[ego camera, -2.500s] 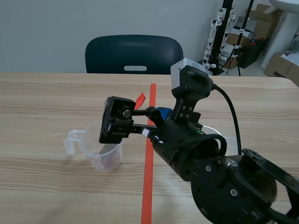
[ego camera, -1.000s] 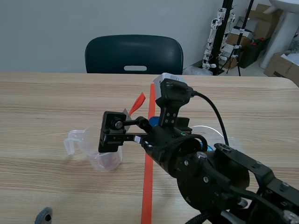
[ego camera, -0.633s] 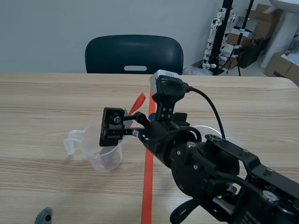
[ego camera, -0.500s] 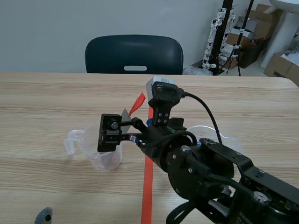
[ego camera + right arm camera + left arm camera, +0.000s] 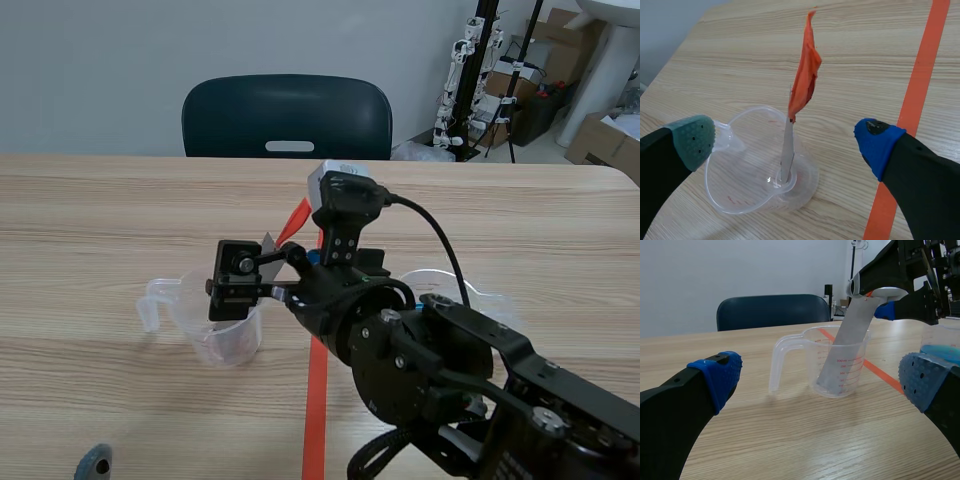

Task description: Do the redox reaction experiment. lift the metal plate out of the left beaker

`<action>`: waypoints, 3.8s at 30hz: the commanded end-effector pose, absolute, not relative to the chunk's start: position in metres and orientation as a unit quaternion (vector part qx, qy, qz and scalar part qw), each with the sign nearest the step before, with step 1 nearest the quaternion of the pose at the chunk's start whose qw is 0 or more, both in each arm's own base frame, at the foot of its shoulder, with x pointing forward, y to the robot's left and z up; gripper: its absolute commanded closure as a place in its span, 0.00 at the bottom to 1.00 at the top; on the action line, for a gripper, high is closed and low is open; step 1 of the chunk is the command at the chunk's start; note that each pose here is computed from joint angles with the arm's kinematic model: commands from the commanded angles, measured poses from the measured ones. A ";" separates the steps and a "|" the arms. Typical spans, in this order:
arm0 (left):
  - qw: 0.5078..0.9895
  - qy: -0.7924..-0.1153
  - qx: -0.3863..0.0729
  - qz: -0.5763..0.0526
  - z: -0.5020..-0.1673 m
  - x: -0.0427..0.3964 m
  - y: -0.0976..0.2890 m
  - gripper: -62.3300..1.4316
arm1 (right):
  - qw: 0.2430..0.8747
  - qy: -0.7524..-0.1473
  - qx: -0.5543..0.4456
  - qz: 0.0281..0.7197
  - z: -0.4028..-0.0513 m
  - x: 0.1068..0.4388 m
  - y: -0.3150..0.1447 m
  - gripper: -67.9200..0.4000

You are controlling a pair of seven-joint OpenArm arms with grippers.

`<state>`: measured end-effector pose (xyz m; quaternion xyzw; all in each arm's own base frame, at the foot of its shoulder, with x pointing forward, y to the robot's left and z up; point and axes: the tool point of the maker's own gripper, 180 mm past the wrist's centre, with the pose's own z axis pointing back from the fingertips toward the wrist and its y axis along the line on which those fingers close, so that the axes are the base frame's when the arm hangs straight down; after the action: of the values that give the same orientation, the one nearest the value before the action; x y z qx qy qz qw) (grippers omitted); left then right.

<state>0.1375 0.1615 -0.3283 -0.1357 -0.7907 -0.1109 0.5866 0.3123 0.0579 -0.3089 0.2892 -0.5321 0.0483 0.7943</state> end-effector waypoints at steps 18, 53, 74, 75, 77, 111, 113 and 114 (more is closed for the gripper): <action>0.565 -0.808 -0.134 -0.105 -0.318 0.137 0.164 0.00 | 0.780 -0.548 0.300 0.040 -0.291 0.325 0.059 0.52; 0.564 -0.808 -0.134 -0.105 -0.318 0.137 0.164 0.00 | 0.792 -0.530 0.300 0.033 -0.301 0.323 0.058 0.79; 0.564 -0.808 -0.134 -0.105 -0.318 0.137 0.164 0.00 | 0.788 -0.541 0.287 0.060 -0.301 0.323 0.059 0.98; 0.564 -0.808 -0.134 -0.105 -0.318 0.137 0.164 0.00 | 0.787 -0.542 0.286 0.064 -0.300 0.323 0.059 0.98; 0.564 -0.808 -0.134 -0.105 -0.318 0.137 0.164 0.00 | 0.786 -0.545 0.283 0.069 -0.300 0.323 0.059 0.98; 0.564 -0.808 -0.134 -0.105 -0.318 0.137 0.164 0.00 | 0.740 -0.566 0.313 0.186 -0.284 0.306 0.090 0.98; 0.564 -0.808 -0.134 -0.105 -0.318 0.137 0.164 0.00 | 0.734 -0.563 0.325 0.195 -0.282 0.302 0.095 0.98; 0.564 -0.808 -0.134 -0.105 -0.318 0.137 0.164 0.00 | 0.731 -0.562 0.330 0.201 -0.281 0.300 0.097 0.98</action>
<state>0.1377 0.1615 -0.3283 -0.1356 -0.7909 -0.1109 0.5864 0.2931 0.0917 -0.2963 0.3221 -0.5462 0.1980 0.7474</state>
